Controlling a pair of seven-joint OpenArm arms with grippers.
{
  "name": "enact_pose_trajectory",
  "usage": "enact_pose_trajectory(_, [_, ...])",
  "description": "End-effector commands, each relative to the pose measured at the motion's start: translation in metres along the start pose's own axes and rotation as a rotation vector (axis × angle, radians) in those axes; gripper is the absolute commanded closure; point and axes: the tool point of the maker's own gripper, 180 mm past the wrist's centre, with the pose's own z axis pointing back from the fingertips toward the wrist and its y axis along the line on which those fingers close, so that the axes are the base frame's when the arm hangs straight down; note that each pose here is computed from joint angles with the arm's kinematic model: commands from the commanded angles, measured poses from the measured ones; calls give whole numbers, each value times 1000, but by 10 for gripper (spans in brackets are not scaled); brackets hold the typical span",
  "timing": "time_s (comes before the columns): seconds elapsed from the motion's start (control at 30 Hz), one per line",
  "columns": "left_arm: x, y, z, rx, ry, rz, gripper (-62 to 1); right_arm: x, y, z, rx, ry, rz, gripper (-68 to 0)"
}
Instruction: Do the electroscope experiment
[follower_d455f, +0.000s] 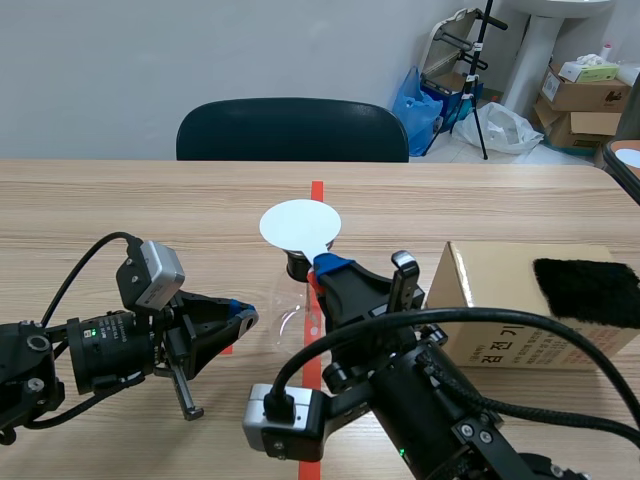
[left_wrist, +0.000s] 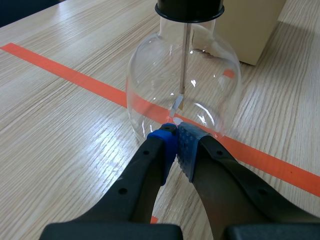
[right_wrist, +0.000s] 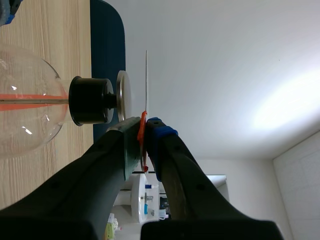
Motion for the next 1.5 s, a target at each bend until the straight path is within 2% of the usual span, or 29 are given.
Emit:
enact_pose_trajectory(0.0, [10,4,0,6,-27,-19,-30,-3,-7,-3,-28,-3,15,-14])
enact_pose_trajectory(0.37, [9,4,0,5,-27,-18,-30,-4,-7,-3,-28,2,15,-13])
enact_pose_trajectory(0.57, [9,4,0,5,-27,-18,-30,-13,-7,-2,-28,51,14,-13])
enact_pose_trajectory(0.73, [9,4,0,5,-27,-18,-30,-30,-8,-1,-29,149,13,-13])
enact_pose_trajectory(1.17, [9,4,0,5,-27,-18,-30,-92,-8,20,-31,513,7,-13])
enact_pose_trajectory(1.3, [9,4,0,5,-27,-18,-30,-102,-8,27,-32,581,6,-13])
enact_pose_trajectory(1.47, [9,4,0,5,-27,-18,-30,-109,-8,32,-31,628,5,-13])
